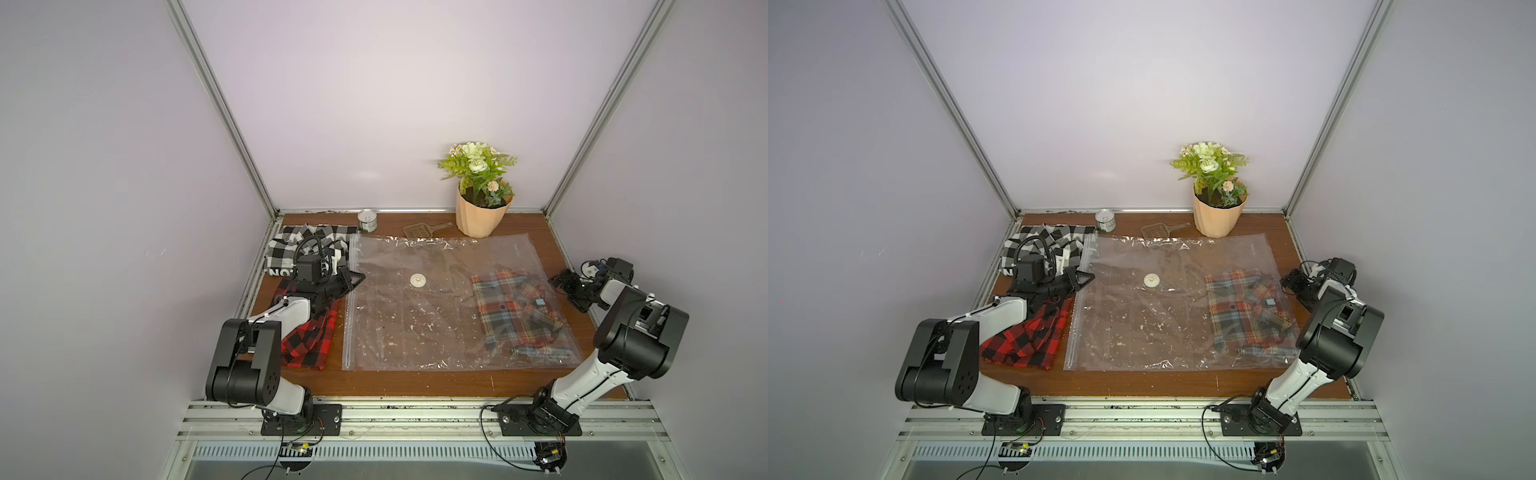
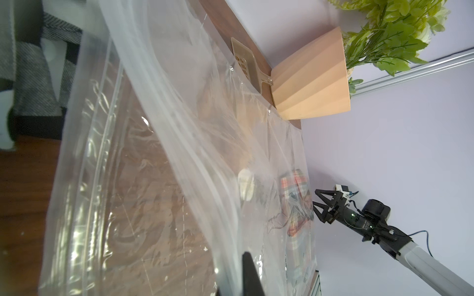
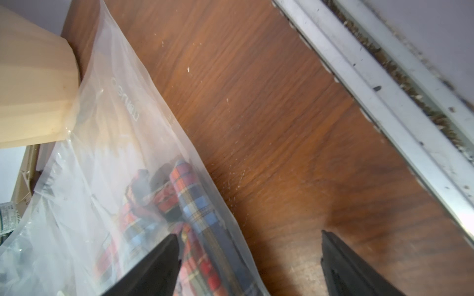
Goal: Take the shirt out of the vacuum bag
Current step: Adjust the vacuum bag at the center of the board.
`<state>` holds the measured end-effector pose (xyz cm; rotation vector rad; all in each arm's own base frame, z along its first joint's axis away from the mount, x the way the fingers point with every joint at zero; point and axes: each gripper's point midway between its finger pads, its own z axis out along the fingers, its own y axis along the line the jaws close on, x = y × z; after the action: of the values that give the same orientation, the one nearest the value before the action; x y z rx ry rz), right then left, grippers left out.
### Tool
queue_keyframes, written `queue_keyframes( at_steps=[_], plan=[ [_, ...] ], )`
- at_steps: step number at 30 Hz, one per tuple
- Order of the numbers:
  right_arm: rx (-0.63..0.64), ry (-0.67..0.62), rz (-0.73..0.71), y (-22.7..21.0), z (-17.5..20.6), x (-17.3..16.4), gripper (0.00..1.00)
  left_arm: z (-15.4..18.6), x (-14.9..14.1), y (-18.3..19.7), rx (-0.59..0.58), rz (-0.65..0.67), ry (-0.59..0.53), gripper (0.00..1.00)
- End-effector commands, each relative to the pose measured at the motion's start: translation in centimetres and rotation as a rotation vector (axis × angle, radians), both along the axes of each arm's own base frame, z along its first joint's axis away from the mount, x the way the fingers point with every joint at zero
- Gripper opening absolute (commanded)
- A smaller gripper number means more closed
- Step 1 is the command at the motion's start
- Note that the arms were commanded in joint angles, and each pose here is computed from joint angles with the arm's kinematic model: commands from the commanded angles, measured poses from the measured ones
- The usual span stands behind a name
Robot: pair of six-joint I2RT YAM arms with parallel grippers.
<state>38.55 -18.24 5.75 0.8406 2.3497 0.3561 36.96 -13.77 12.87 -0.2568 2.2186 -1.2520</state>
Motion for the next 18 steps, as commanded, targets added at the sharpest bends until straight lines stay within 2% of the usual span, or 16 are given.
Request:
queue_keyframes(
  at_steps=[1,9,13,18],
  plan=[
    [0.011,-0.029,0.047,-0.2,0.7,0.8,0.87,0.9,0.8,0.1,-0.013,-0.018,-0.031,0.05],
    [0.008,0.006,0.035,-1.4,-0.9,0.8,0.84,0.0,1.2,-0.1,-0.024,-0.03,-0.005,0.05],
    [0.098,-0.024,0.071,-0.1,-2.2,1.2,0.84,-0.6,1.4,-0.2,-0.027,-0.033,0.004,0.05],
    [0.14,-0.018,0.085,1.3,-3.9,0.9,0.81,-0.9,1.5,-0.2,-0.034,-0.034,0.01,0.05]
  ],
)
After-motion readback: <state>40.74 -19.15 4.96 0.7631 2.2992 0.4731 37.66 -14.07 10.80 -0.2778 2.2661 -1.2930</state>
